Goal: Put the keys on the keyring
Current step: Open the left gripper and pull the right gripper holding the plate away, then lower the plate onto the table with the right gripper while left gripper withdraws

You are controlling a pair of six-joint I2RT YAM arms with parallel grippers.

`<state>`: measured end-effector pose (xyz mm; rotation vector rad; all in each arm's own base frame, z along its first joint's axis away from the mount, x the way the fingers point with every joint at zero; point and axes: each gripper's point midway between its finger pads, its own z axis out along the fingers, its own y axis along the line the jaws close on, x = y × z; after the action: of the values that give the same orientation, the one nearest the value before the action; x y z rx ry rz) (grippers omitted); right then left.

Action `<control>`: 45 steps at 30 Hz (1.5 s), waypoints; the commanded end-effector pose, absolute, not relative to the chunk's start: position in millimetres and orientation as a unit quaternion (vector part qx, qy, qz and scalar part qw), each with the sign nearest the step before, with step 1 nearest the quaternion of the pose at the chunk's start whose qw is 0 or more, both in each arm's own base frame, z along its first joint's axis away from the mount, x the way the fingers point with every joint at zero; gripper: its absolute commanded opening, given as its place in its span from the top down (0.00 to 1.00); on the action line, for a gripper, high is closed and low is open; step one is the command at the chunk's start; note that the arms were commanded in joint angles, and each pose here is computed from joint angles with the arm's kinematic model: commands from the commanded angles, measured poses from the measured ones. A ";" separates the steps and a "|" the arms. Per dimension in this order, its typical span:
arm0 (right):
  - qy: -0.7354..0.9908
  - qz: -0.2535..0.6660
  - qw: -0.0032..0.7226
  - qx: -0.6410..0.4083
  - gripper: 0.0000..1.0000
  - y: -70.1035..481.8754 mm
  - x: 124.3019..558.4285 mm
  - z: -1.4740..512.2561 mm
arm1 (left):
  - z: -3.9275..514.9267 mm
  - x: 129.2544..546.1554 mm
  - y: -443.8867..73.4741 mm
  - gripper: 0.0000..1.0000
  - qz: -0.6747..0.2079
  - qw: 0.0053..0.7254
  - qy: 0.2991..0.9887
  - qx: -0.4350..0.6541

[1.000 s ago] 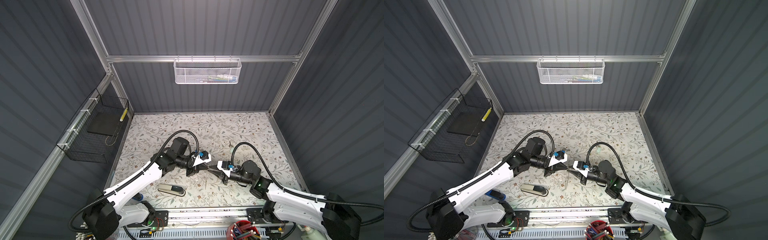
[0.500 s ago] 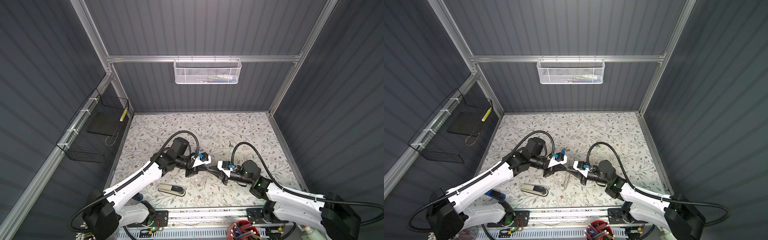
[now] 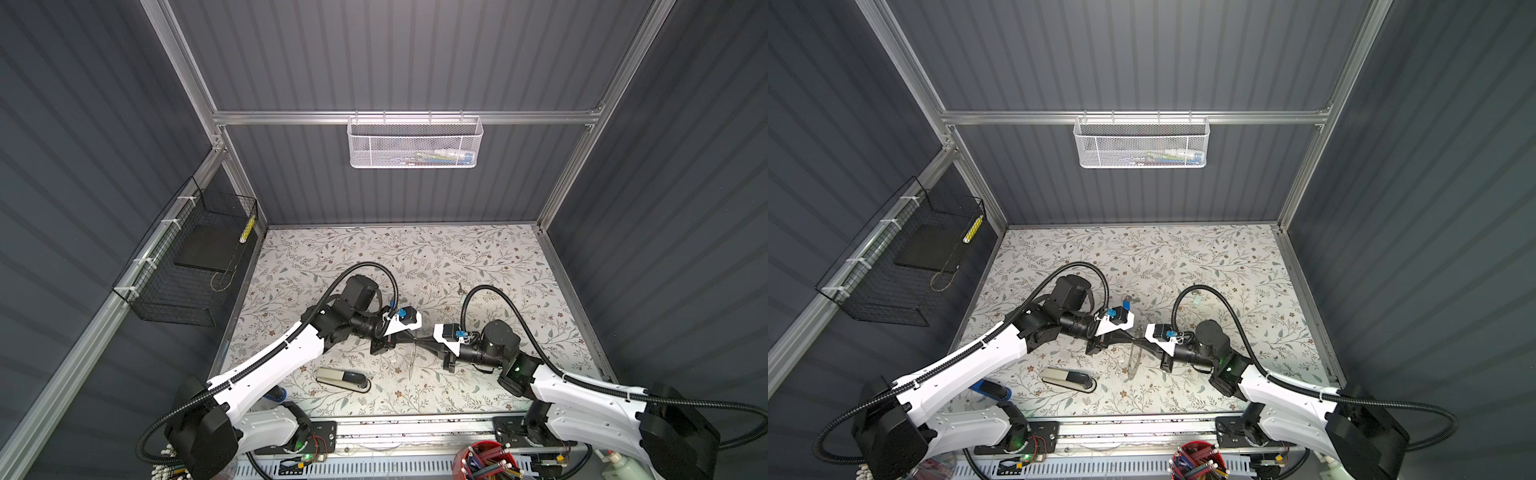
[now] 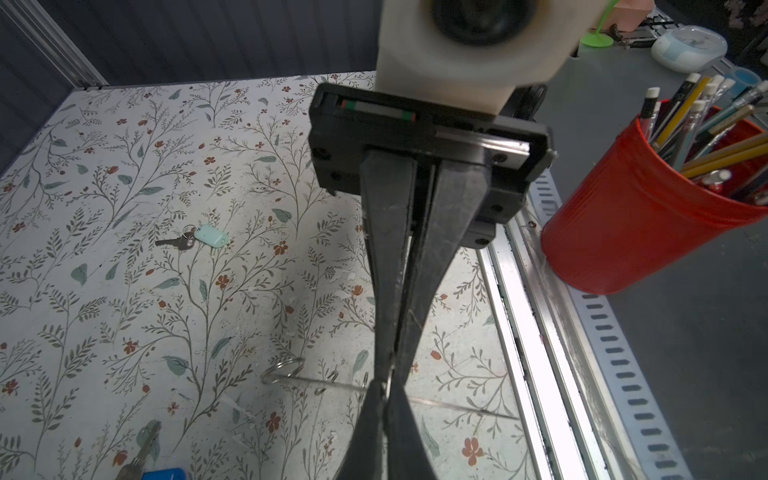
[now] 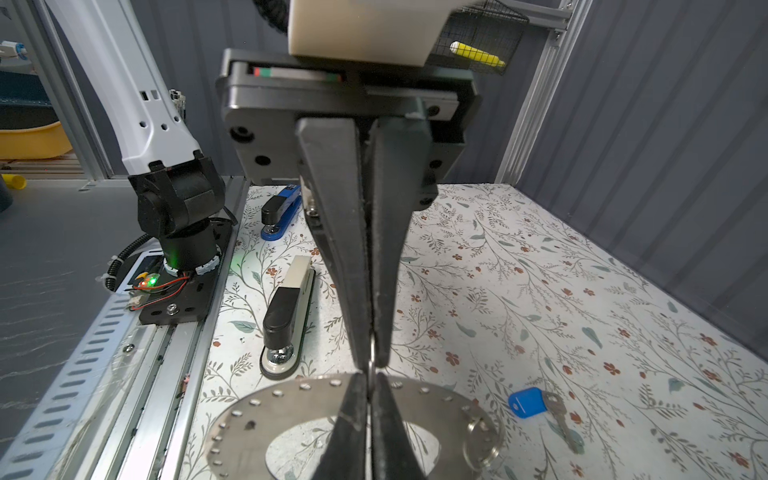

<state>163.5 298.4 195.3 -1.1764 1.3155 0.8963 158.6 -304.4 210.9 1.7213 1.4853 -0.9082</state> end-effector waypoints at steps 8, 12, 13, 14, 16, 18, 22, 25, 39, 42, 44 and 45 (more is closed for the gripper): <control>0.581 0.334 0.573 -0.471 0.97 277.1 178.2 199.6 | 223.9 207.9 -295.9 0.47 -0.271 0.432 0.655 0.559; 0.604 0.316 0.574 -0.453 0.96 266.0 185.8 197.3 | 216.0 250.4 -277.1 0.36 -0.204 0.443 0.736 0.469; 0.609 0.314 0.573 -0.450 0.96 264.2 186.7 196.5 | 212.9 257.8 -273.7 0.33 -0.196 0.442 0.749 0.453; 0.614 0.314 0.570 -0.447 0.96 262.6 187.3 195.8 | 210.2 268.3 -269.4 0.30 -0.185 0.442 0.767 0.427; 0.622 0.312 0.565 -0.443 0.95 260.3 187.9 195.0 | 205.3 284.5 -261.9 0.28 -0.182 0.440 0.791 0.385; 0.631 0.307 0.562 -0.438 0.95 257.1 188.6 193.7 | 201.0 299.8 -253.0 0.21 -0.184 0.439 0.809 0.344; 0.652 0.289 0.563 -0.416 0.95 246.9 193.4 196.4 | 188.1 328.1 -231.2 0.12 -0.145 0.423 0.846 0.290; 0.663 0.279 0.566 -0.402 0.95 238.8 193.9 200.9 | 168.7 338.7 -226.7 0.10 -0.122 0.378 0.872 0.286; 0.702 0.233 0.579 -0.342 0.92 211.9 206.7 213.6 | 95.4 381.7 -233.9 0.17 -0.175 0.266 0.923 0.215; 0.710 0.237 0.561 -0.353 0.90 217.8 208.1 208.1 | 86.7 393.5 -231.6 0.20 -0.207 0.244 0.927 0.196; 0.713 0.248 0.547 -0.362 0.91 224.3 207.2 206.9 | 84.2 396.7 -236.1 0.22 -0.222 0.240 0.923 0.203; 0.716 0.252 0.542 -0.360 0.91 226.5 208.3 206.4 | 82.4 397.1 -238.2 0.22 -0.226 0.239 0.921 0.210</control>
<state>208.2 219.4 193.8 -0.8450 1.7124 0.5579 397.6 -223.5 73.7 0.5522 2.5328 -0.4964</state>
